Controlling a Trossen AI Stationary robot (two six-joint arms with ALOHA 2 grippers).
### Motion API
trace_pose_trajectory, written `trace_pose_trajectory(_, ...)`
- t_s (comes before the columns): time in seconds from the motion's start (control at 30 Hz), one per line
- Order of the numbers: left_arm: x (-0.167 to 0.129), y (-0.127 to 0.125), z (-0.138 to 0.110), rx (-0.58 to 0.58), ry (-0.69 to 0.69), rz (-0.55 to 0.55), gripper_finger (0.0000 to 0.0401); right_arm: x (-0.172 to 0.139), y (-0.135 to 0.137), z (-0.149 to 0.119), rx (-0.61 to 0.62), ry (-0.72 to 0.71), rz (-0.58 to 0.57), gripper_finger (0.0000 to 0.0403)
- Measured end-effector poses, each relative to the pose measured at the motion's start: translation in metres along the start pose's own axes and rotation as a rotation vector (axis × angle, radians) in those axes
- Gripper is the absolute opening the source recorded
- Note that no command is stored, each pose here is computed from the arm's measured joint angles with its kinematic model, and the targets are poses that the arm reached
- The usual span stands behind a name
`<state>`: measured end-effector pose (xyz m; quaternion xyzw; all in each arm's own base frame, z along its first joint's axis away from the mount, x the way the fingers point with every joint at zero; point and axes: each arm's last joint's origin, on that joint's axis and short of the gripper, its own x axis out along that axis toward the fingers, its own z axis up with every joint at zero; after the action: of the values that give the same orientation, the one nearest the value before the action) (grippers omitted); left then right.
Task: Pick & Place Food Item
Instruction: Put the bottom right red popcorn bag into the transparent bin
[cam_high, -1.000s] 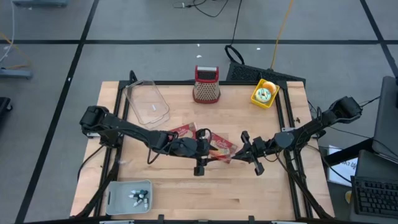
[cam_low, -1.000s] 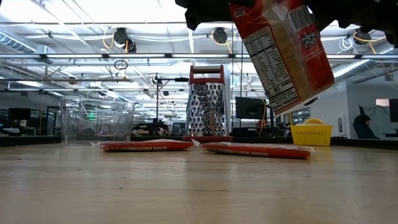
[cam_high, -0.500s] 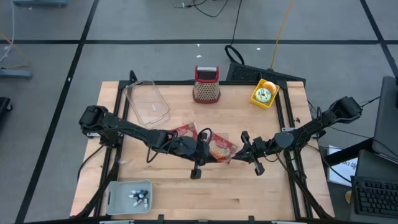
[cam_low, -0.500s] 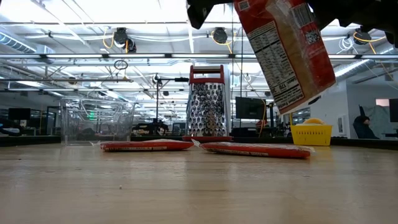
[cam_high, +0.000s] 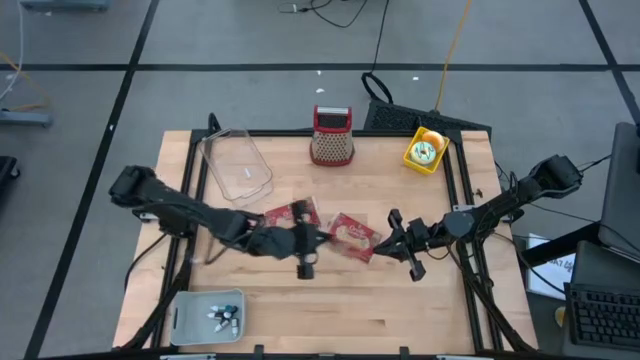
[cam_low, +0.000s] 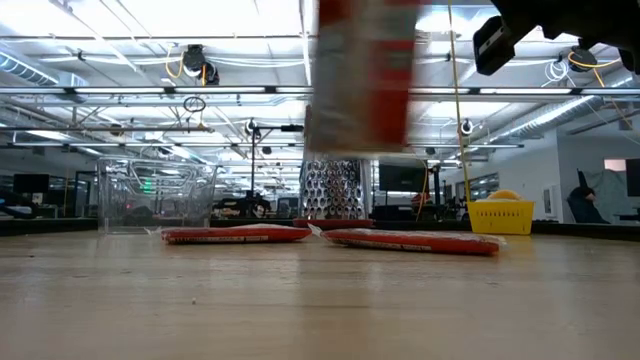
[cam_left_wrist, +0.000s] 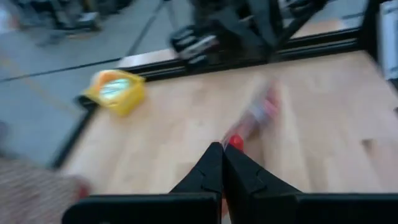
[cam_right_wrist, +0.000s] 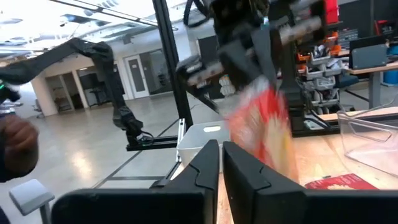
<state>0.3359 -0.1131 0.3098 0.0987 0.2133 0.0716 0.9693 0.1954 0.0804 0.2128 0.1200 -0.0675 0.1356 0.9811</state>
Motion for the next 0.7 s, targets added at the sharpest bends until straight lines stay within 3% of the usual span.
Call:
trace_pose_trajectory(0.33,-0.085,0.02,0.005,-0.003,0.025,0.375,0.0,0.0,0.0,0.001,0.001,-0.007,0.001,0.0042)
trace_pose_trajectory(0.7,-0.132,0.08,-0.031,-0.099,0.181,0.748,0.0,0.0,0.0,-0.001,-0.001,0.01,-0.004,0.0048)
